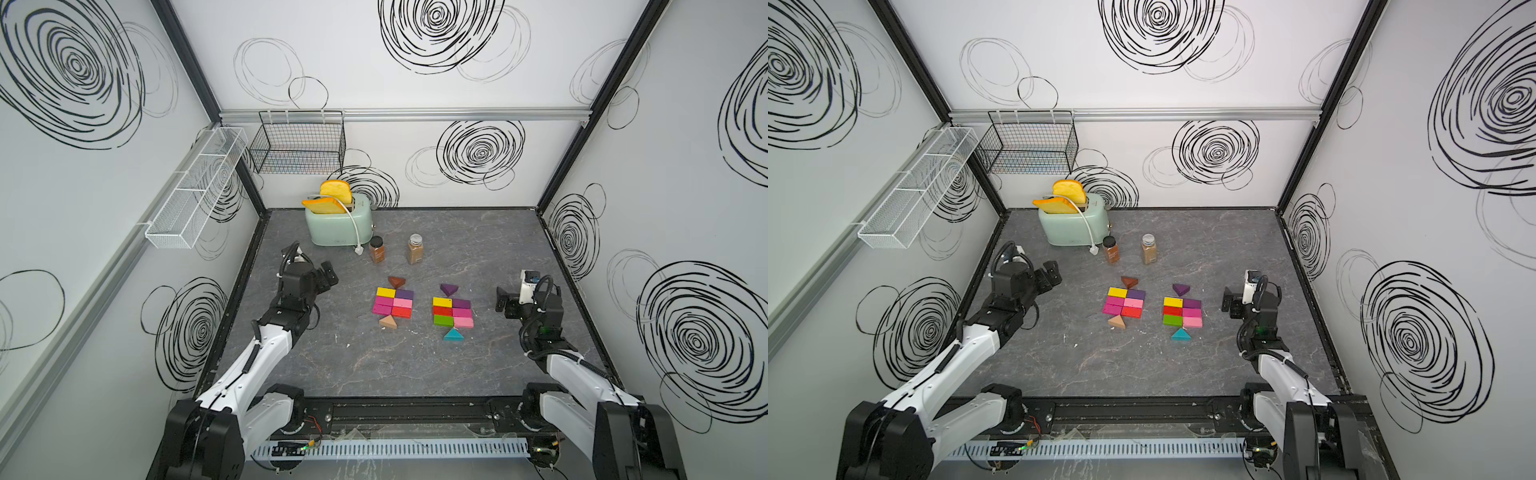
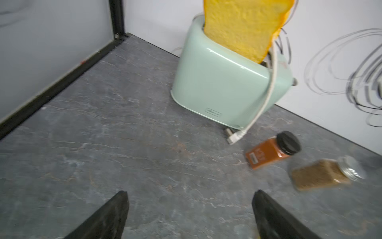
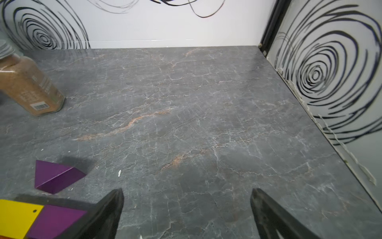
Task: Assemble a piece of candy with building blocks
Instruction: Reset both arms
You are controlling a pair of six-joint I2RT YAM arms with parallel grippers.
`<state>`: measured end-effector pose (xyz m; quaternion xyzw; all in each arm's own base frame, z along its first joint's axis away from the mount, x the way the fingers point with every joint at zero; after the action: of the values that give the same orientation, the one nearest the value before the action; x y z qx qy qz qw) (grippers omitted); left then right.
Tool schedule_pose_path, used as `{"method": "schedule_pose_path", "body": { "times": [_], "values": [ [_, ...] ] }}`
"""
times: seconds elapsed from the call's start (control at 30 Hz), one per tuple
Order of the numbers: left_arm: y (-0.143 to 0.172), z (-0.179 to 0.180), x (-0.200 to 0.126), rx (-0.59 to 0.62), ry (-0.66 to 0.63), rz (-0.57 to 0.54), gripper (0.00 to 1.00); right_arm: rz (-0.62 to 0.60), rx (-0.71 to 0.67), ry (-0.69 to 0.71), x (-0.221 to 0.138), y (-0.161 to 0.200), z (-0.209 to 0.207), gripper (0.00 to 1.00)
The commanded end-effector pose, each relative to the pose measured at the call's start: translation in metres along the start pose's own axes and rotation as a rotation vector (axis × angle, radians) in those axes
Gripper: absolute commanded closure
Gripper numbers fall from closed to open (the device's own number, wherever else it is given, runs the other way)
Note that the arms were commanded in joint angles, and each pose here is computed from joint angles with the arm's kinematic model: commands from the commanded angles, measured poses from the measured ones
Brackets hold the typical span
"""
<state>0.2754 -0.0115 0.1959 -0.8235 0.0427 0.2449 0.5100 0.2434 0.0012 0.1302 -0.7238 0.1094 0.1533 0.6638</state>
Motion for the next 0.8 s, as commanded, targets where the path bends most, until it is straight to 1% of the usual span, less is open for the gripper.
{"method": "schedule_pose_path", "body": {
  "times": [0.0, 0.03, 0.07, 0.1, 0.13, 0.2, 0.27, 0.33, 0.37, 0.4, 0.47, 0.57, 0.6, 0.63, 0.67, 0.7, 0.73, 0.77],
  "values": [
    [-0.003, 0.029, 0.006, 0.077, -0.195, -0.210, 0.02, -0.244, -0.090, -0.079, 0.002, -0.026, 0.006, 0.01],
    [-0.003, 0.034, 0.007, 0.075, -0.211, -0.223, 0.02, -0.266, -0.088, -0.081, 0.004, -0.026, 0.006, 0.01],
    [-0.007, 0.035, 0.005, 0.066, -0.219, -0.269, 0.02, -0.266, -0.107, -0.100, 0.007, -0.029, 0.008, 0.01],
    [-0.008, 0.035, 0.004, 0.081, -0.185, -0.318, 0.02, -0.241, -0.112, -0.104, 0.013, -0.029, 0.007, 0.01],
    [-0.006, 0.034, 0.005, 0.104, -0.163, -0.353, 0.02, -0.254, -0.104, -0.096, 0.014, -0.029, 0.006, 0.01],
    [0.006, 0.041, 0.013, 0.129, -0.188, -0.348, 0.02, -0.269, -0.099, -0.101, 0.020, -0.035, 0.003, 0.01],
    [0.014, 0.042, 0.018, 0.135, -0.176, -0.352, 0.02, -0.262, -0.095, -0.128, 0.027, -0.038, 0.001, 0.01],
    [0.014, 0.030, 0.018, 0.159, -0.042, -0.386, 0.02, -0.235, -0.080, -0.150, 0.034, -0.037, -0.001, 0.01],
    [0.014, 0.027, 0.021, 0.178, -0.047, -0.366, 0.02, -0.236, -0.074, -0.155, 0.033, -0.036, -0.002, 0.01],
    [0.012, 0.027, 0.021, 0.181, -0.051, -0.381, 0.02, -0.240, -0.069, -0.152, 0.030, -0.035, -0.003, 0.01],
    [0.008, 0.034, 0.019, 0.167, -0.032, -0.405, 0.02, -0.279, -0.066, -0.129, 0.022, -0.036, -0.004, 0.01],
    [0.009, 0.044, 0.021, 0.132, -0.011, -0.440, 0.02, -0.264, -0.058, -0.126, 0.022, -0.036, -0.005, 0.01],
    [0.010, 0.042, 0.024, 0.143, -0.008, -0.438, 0.02, -0.261, -0.059, -0.136, 0.024, -0.036, -0.004, 0.01],
    [0.013, 0.033, 0.028, 0.190, -0.007, -0.401, 0.02, -0.266, -0.054, -0.152, 0.025, -0.036, -0.003, 0.01],
    [0.015, 0.025, 0.030, 0.236, 0.027, -0.406, 0.02, -0.284, -0.057, -0.163, 0.023, -0.034, -0.001, 0.01],
    [0.018, 0.019, 0.033, 0.265, 0.058, -0.394, 0.02, -0.305, -0.055, -0.151, 0.020, -0.031, -0.001, 0.01],
    [0.020, 0.016, 0.036, 0.286, 0.062, -0.371, 0.02, -0.327, -0.043, -0.121, 0.016, -0.027, -0.003, 0.01],
    [0.020, 0.016, 0.036, 0.287, 0.065, -0.375, 0.02, -0.342, -0.033, -0.091, 0.013, -0.024, -0.005, 0.01]
  ]
}}
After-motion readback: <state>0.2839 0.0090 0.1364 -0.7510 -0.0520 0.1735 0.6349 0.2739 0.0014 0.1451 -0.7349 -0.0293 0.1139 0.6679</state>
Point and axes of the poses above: each gripper's point midway between its finger pads, its own x axis out along the fingers, its own z axis along the line the jaws close on, y = z × x, the point moved 8 cm from there along -x, back along the fingers, and after that the axes turned 6 degrees about -x, right-handed, at the moved point
